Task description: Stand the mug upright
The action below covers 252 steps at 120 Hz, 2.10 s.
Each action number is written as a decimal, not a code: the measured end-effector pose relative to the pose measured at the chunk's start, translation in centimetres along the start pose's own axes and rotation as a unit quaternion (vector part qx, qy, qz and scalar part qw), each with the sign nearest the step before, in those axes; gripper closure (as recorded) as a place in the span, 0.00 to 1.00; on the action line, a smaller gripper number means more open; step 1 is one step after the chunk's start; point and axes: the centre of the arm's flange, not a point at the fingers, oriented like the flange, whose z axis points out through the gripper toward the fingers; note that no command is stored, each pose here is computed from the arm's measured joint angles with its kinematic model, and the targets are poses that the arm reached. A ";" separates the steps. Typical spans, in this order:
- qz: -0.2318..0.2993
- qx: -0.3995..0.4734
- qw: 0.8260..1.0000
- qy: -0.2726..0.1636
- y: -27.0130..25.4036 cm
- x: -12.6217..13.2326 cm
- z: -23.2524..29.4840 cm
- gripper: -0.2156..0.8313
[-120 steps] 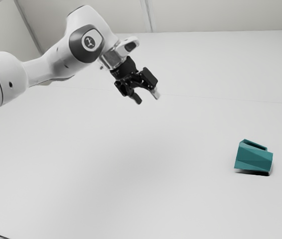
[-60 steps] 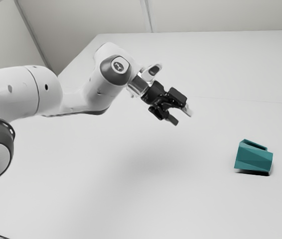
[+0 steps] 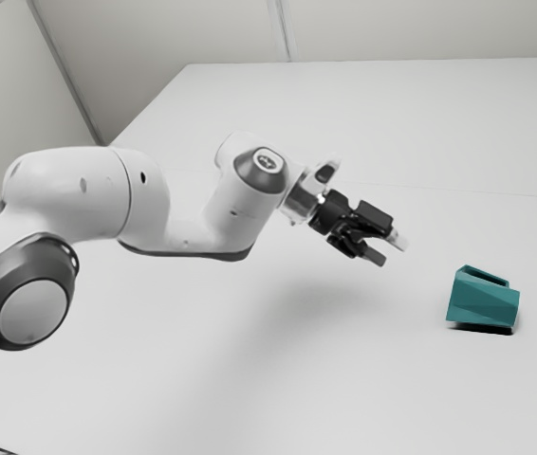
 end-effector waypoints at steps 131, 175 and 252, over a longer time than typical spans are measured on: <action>0.039 -0.029 0.999 -0.023 0.6 0.0 11.4 0.23; 0.047 -0.036 0.998 -0.027 1.0 0.2 13.4 0.23; 0.053 -0.041 0.997 -0.029 1.6 0.1 14.8 0.61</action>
